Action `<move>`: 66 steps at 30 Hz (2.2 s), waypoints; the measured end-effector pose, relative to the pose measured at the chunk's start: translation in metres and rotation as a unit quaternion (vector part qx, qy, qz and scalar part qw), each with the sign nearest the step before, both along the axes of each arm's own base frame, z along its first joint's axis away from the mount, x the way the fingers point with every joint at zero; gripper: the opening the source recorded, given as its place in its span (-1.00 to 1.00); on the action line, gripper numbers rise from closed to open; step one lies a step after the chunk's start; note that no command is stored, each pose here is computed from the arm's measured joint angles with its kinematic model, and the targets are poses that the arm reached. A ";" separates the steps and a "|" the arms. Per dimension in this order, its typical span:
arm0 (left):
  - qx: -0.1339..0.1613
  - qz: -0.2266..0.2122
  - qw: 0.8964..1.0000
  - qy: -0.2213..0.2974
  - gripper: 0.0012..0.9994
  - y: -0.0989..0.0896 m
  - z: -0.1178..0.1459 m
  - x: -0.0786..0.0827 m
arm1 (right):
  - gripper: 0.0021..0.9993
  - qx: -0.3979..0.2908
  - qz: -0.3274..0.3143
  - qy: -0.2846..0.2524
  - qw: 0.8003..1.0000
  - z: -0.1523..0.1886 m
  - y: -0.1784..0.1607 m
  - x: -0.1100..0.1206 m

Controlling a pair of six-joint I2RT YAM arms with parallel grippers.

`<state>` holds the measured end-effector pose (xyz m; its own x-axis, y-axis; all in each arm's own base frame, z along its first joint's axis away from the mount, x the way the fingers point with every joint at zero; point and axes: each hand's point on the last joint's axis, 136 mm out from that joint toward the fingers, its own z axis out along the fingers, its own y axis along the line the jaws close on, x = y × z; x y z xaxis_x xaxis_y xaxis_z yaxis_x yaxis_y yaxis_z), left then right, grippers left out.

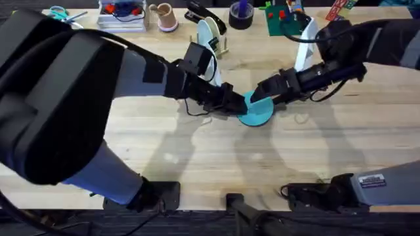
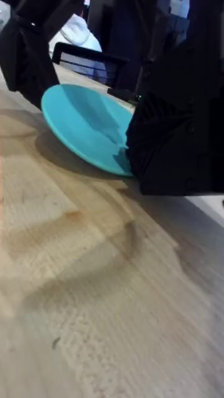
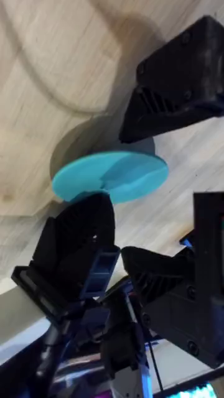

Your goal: Pick up the plates from the table one by one and place each into a slot on the dish rack.

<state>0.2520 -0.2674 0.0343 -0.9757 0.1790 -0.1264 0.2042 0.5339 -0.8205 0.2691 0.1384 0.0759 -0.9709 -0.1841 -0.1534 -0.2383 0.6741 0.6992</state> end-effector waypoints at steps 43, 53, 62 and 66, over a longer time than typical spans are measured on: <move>0.023 0.012 1.000 -0.015 -0.92 0.005 0.007 0.001 | -0.94 -0.003 -0.005 0.059 0.998 -0.013 0.001 -0.009; 0.072 0.058 0.991 -0.094 -0.92 0.028 0.057 0.006 | -0.94 -0.048 0.003 0.024 0.999 0.034 -0.009 -0.005; 0.127 0.100 0.972 -0.172 -0.92 0.065 0.104 -0.008 | -0.94 -0.107 -0.005 -0.071 0.992 0.100 -0.026 0.008; 0.163 0.104 0.961 -0.196 -0.93 0.085 0.114 -0.020 | -0.94 -0.132 -0.011 -0.098 0.986 0.123 -0.034 0.013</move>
<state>0.2325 -0.1827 0.1487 -0.8833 0.0782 -0.4621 0.3254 0.8120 -0.4846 0.2818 0.1046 0.1991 -0.9315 -0.2223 -0.2878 -0.3348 0.8333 0.4399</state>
